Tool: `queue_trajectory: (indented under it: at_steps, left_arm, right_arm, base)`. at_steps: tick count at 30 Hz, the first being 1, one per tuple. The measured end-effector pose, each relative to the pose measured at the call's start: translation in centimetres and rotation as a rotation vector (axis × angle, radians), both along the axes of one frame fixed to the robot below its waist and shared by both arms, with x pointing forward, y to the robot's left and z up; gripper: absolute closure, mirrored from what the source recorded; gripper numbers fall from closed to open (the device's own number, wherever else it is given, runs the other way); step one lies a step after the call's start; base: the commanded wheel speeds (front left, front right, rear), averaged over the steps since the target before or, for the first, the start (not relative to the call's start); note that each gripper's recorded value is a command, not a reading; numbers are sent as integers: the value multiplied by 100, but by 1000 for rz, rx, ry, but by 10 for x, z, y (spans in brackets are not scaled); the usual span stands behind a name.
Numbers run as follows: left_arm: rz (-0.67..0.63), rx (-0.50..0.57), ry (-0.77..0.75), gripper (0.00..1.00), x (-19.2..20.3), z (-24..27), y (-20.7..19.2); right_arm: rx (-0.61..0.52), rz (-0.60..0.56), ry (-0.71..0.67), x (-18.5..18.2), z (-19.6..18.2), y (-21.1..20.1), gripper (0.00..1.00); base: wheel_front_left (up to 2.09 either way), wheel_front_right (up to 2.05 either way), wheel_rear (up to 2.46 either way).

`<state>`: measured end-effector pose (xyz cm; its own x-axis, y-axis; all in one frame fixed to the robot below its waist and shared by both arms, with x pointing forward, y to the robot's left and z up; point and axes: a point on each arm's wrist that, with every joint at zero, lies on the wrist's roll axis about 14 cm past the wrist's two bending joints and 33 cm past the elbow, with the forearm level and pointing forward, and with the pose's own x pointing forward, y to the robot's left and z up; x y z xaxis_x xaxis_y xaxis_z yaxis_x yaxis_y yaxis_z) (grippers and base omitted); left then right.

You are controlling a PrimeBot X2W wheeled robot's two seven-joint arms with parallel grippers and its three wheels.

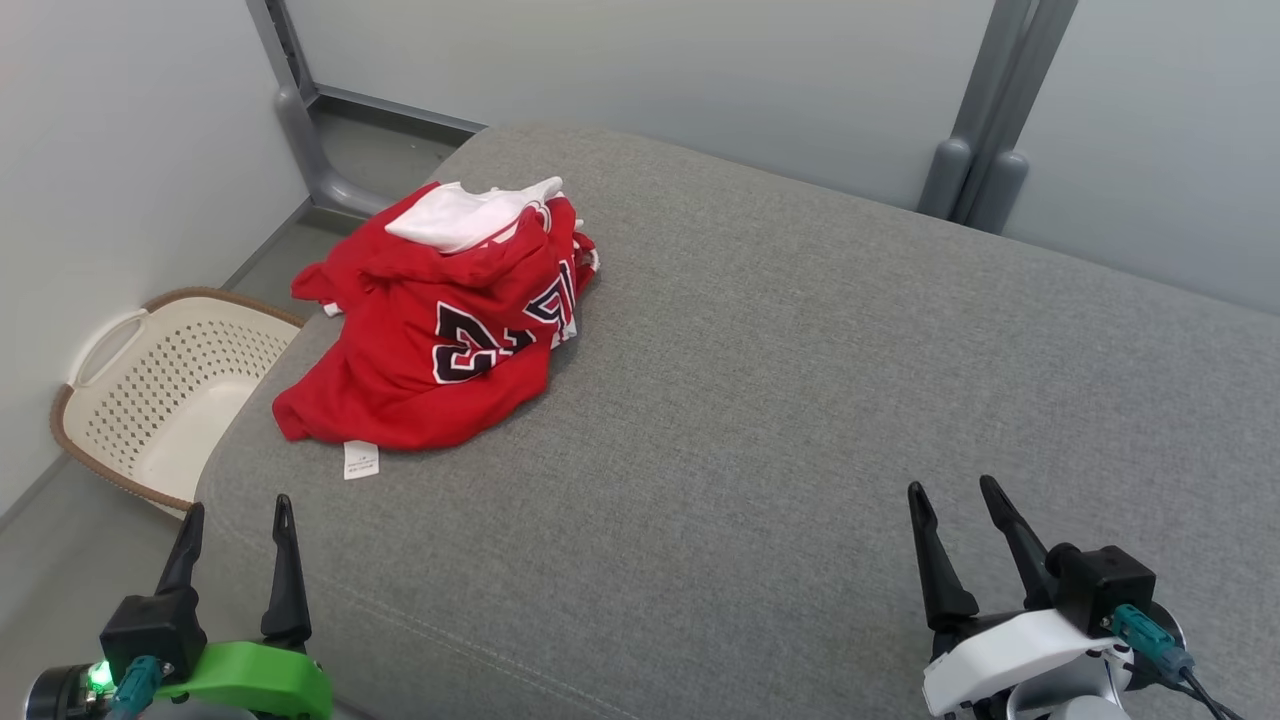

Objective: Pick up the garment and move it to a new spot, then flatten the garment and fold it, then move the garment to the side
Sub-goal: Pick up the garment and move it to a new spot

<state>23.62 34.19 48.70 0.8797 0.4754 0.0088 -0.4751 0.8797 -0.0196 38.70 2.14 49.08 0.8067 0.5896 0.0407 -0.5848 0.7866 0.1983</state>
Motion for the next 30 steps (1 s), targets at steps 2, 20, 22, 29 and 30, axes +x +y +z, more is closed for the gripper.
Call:
queue_trajectory:
  at_steps: [2, 20, 22, 29, 30]
  left_arm:
    - [-5, 0, 0, 0, 3, 0, 0]
    - [-173, 123, -202, 0, 141, 101, 11]
    - [-200, 138, -213, 0, 161, 111, 10]
    - [-275, 113, -197, 0, 233, 119, 2]
    - [-282, 94, -176, 0, 243, 113, 1]
  right_arm:
    - [1, -7, -1, 1, 0, -2, 0]
    - [-47, -197, -35, 43, 0, -64, 0]
    - [-55, -231, -28, 48, -3, -76, 0]
    - [-75, -339, 6, 58, -20, -115, 0]
    - [-79, -353, 12, 59, -23, -120, 0]
  base:
    - [0, 0, 0]
    - [0, 0, 0]
    - [0, 0, 0]
    - [0, 0, 0]
    - [0, 0, 0]
